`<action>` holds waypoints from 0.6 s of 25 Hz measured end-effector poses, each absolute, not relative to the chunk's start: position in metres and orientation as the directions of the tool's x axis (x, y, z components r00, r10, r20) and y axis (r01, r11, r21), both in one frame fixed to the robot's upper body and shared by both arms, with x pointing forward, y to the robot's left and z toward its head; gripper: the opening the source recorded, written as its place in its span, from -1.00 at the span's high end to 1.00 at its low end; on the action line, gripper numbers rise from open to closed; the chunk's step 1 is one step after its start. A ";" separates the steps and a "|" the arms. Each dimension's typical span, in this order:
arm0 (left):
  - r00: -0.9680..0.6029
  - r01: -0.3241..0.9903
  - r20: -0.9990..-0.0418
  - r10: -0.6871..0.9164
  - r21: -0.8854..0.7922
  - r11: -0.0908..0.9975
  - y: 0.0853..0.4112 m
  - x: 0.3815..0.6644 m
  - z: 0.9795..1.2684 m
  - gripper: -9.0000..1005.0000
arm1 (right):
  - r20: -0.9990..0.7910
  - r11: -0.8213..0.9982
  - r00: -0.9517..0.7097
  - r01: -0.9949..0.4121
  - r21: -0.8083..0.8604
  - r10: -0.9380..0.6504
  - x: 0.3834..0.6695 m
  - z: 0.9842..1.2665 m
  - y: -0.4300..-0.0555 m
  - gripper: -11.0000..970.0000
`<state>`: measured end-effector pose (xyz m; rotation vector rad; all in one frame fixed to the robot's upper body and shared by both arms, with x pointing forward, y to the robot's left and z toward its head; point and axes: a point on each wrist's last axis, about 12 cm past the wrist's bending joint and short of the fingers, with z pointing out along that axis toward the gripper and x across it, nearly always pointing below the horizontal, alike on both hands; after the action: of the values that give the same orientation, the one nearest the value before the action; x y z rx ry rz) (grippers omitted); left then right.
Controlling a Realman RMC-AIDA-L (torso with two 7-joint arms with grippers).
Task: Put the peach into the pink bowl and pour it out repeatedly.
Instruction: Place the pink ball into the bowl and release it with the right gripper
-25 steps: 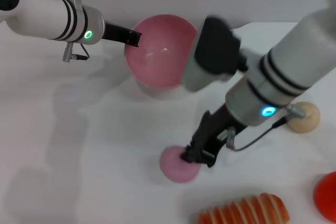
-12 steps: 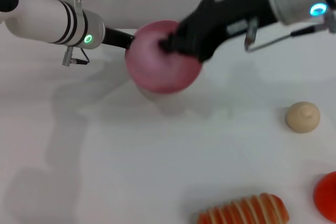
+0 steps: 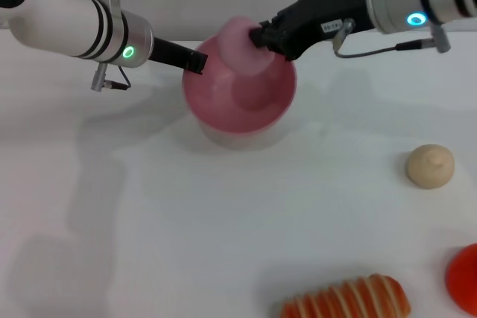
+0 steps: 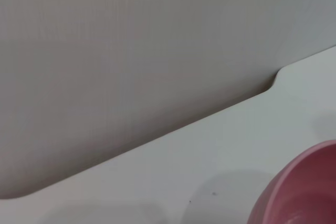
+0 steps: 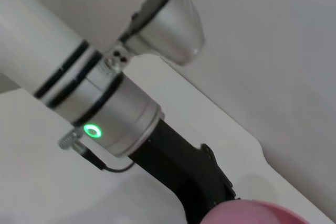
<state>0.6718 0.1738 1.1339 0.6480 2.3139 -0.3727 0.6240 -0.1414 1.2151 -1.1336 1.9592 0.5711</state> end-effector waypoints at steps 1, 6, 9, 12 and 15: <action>-0.633 0.547 -0.692 0.347 -0.083 0.833 0.173 0.672 1.134 0.83 | -0.803 0.502 -0.295 -0.865 -0.006 -0.518 0.626 1.210 -0.139 0.93; -0.633 0.550 -0.691 0.349 -0.084 0.831 0.172 0.672 1.135 0.83 | -0.794 0.496 -0.293 -0.868 -0.013 -0.533 0.629 1.206 -0.134 0.93; -0.633 0.550 -0.691 0.349 -0.084 0.831 0.172 0.672 1.135 0.83 | -0.797 0.493 -0.261 -0.869 -0.052 -0.544 0.630 1.203 -0.133 0.86; -0.634 0.550 -0.689 0.350 -0.085 0.831 0.172 0.672 1.135 0.83 | -0.802 0.495 -0.237 -0.865 -0.083 -0.548 0.631 1.200 -0.131 0.75; -0.637 0.550 -0.687 0.350 -0.087 0.831 0.172 0.672 1.134 0.83 | -0.808 0.508 -0.230 -0.856 -0.097 -0.542 0.632 1.198 -0.131 0.65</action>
<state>0.6717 0.1723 1.1341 0.6547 2.3205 -0.3779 0.6320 -0.1314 1.1981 -1.1522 1.9106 0.4720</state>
